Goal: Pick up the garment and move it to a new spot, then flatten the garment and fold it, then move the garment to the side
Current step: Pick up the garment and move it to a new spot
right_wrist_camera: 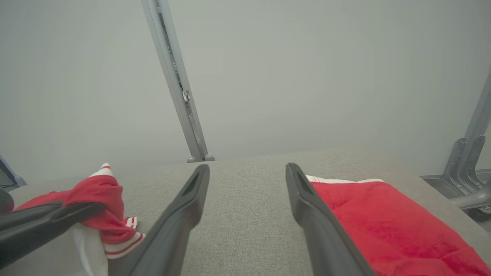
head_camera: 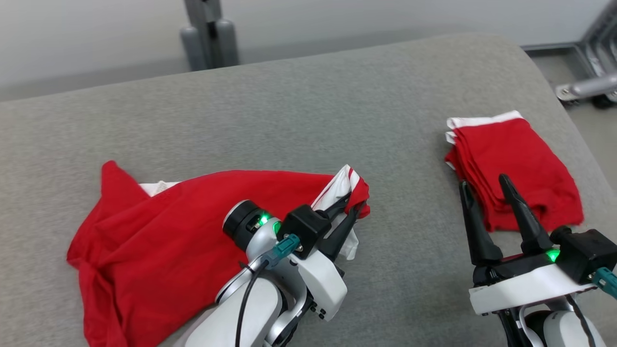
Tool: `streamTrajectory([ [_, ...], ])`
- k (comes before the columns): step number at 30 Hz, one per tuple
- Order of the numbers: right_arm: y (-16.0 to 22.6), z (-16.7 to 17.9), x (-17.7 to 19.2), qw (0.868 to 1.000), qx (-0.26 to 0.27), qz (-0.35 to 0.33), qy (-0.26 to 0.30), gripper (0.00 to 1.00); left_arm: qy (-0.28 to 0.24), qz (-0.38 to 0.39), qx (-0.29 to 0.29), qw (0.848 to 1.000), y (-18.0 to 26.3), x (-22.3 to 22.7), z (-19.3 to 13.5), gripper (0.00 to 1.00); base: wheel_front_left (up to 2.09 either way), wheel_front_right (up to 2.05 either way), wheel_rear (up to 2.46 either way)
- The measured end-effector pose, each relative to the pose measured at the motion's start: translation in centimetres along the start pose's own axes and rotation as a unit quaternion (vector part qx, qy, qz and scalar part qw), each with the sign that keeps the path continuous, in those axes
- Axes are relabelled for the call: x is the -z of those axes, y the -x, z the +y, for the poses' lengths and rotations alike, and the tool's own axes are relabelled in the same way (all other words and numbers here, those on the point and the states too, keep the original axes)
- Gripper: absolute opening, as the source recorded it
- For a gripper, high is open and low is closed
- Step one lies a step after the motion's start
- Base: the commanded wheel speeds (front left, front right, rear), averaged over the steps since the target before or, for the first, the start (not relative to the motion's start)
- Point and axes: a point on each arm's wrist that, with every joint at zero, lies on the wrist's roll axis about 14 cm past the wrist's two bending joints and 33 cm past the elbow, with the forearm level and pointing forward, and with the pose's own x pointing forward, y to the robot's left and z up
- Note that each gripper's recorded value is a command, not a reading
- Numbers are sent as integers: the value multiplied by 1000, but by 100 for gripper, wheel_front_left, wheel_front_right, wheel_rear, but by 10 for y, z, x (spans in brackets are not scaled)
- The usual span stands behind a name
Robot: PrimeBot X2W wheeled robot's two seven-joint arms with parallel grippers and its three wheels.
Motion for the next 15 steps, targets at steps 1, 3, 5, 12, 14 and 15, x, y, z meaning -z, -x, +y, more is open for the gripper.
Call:
streamTrajectory([
  [1, 2, -3, 1, 1000, 6, 1, -1, 100, 1, 3, 9, 1000, -4, 3, -3, 0, 0, 0, 0],
  [3, 4, -12, 5, 1000, 20, 4, -2, 100, 6, 18, 28, 999, -11, 15, -9, 28, 0, 0, 0],
  [5, 7, -23, 11, 999, 36, 11, -2, 100, 17, 37, 41, 998, -14, 30, -13, 100, 0, 0, 0],
  [12, 2, -25, 17, 999, 37, 16, 2, 100, 36, 2, 49, 998, -14, 19, -11, 100, 0, 0, 0],
  [14, -5, -21, 14, 1000, 29, 10, 6, 100, 31, -15, 30, 999, -11, 10, 0, 100, 0, 0, 0],
  [15, -7, -18, 12, 1000, 24, 7, 6, 100, 24, -24, 13, 999, -8, 5, 11, 100, 0, 0, 0],
])
